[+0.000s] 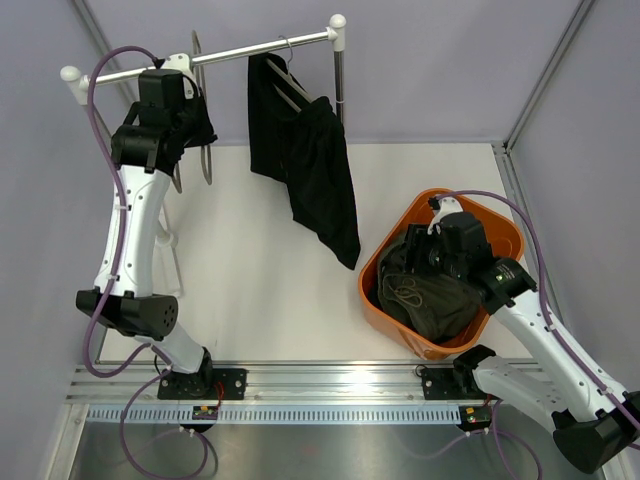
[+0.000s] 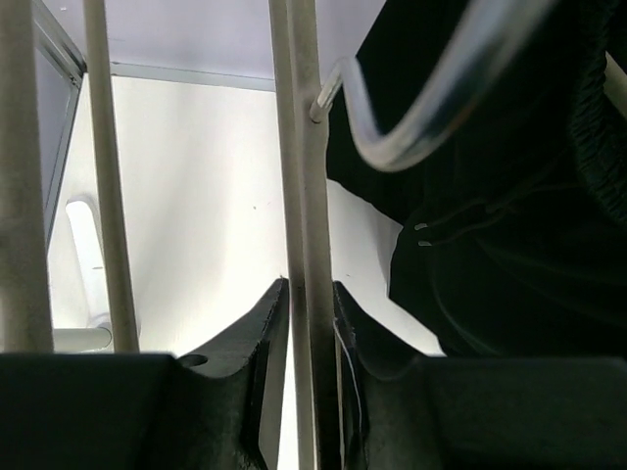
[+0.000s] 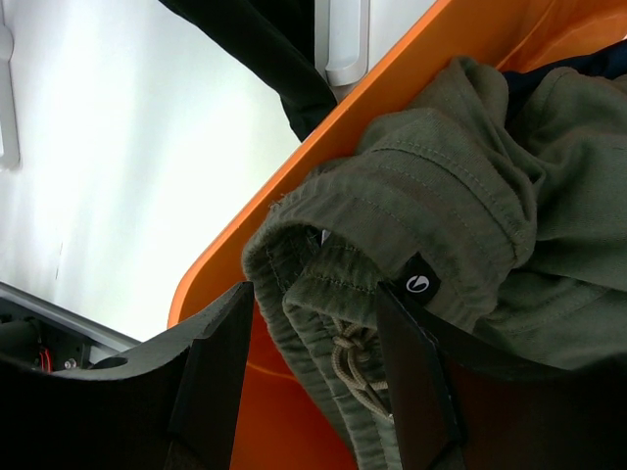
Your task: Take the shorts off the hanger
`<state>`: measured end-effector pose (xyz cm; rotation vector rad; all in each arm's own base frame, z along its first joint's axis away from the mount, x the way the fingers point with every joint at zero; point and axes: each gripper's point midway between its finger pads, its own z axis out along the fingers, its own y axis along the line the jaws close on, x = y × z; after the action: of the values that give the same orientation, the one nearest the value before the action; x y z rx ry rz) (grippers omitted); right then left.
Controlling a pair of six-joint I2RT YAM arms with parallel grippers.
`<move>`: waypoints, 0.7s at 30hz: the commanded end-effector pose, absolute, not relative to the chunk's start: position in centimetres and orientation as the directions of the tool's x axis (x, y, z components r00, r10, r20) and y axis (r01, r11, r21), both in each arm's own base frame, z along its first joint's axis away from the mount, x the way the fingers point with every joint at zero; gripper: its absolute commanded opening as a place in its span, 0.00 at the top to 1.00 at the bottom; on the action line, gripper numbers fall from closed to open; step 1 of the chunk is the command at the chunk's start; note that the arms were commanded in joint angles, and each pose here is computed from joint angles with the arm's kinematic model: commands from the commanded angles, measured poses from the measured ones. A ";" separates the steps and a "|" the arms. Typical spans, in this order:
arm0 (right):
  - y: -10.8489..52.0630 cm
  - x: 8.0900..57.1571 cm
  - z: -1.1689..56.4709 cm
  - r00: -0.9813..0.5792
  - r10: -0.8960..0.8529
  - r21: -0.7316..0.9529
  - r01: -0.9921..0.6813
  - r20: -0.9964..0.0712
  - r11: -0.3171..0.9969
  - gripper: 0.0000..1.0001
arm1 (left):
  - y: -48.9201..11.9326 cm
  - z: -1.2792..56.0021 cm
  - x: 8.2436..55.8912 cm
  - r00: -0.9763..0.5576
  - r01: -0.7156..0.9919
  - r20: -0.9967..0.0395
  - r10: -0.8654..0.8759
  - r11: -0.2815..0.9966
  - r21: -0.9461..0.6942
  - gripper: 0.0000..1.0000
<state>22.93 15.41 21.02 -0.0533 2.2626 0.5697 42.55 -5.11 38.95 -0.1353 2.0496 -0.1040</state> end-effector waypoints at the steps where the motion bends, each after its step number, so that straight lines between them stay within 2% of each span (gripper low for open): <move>1: 15.9 23.1 21.7 -0.674 0.150 0.406 -0.239 -0.723 0.882 0.39 | -4.8 41.8 41.0 -0.396 -0.054 -0.908 -0.136 0.991 -0.125 0.74; 11: 15.8 23.0 21.6 -0.674 0.149 0.404 -0.238 -0.724 0.883 0.37 | -5.0 43.7 39.3 -0.353 -0.053 -0.929 -0.106 0.994 -0.093 0.57; 16: 15.8 22.9 21.5 -0.675 0.147 0.402 -0.239 -0.723 0.884 0.36 | -5.1 45.5 37.7 -0.318 -0.060 -0.945 -0.078 0.996 -0.062 0.44; 21: 15.8 22.9 21.4 -0.675 0.146 0.402 -0.240 -0.724 0.884 0.35 | -6.2 48.3 35.2 -0.237 -0.021 -0.969 -0.065 0.998 -0.062 0.44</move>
<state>22.73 15.57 20.74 -0.0583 2.2674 0.5838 38.04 -6.61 43.29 -0.0641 1.9579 -0.0444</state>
